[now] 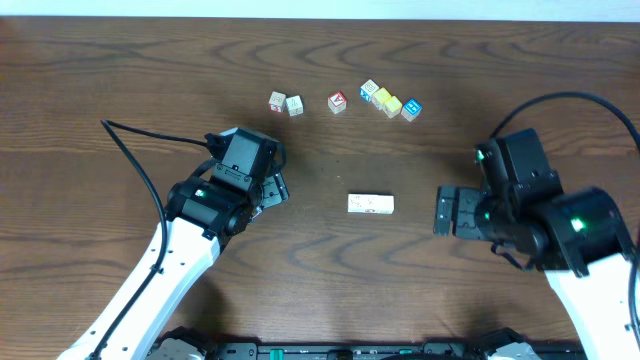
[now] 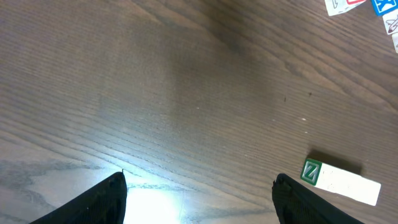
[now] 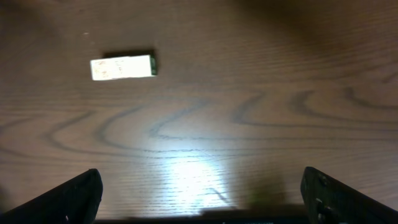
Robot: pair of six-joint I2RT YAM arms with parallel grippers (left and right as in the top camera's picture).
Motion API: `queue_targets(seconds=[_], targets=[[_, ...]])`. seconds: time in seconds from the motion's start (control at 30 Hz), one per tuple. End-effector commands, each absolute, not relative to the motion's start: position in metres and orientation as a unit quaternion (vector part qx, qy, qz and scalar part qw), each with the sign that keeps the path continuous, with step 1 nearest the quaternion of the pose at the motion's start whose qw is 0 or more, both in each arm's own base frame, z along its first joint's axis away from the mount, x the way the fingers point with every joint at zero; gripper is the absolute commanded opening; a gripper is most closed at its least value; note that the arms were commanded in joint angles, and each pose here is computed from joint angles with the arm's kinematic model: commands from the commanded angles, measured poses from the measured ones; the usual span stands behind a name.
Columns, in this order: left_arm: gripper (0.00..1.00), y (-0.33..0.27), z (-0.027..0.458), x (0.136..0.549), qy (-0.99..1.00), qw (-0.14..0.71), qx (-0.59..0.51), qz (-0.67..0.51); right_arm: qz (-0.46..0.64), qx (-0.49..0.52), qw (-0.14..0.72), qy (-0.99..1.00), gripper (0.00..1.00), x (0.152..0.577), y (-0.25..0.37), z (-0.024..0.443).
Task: Lift 3 blocks
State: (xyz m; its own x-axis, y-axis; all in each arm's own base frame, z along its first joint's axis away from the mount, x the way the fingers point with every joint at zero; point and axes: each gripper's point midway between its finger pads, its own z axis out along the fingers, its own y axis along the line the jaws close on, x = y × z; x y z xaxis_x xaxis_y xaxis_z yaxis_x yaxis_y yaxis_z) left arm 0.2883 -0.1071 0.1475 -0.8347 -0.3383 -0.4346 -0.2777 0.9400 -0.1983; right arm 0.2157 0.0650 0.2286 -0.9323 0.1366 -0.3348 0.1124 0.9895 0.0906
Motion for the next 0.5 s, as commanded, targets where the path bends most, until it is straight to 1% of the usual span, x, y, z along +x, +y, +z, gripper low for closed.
queue_targets(seconds=[0.0,0.47], targets=[[0.75,-0.105,0.1559,0.2924,0.954,0.249,-0.158,-0.061,0.053,0.061,0.172,0.982,0.99,0.208,0.0707,0.2297],[0.75,-0.105,0.1559,0.2924,0.954,0.249,-0.158,-0.061,0.054,0.061,0.173,0.982,0.99,0.2078,0.0705,0.2301]])
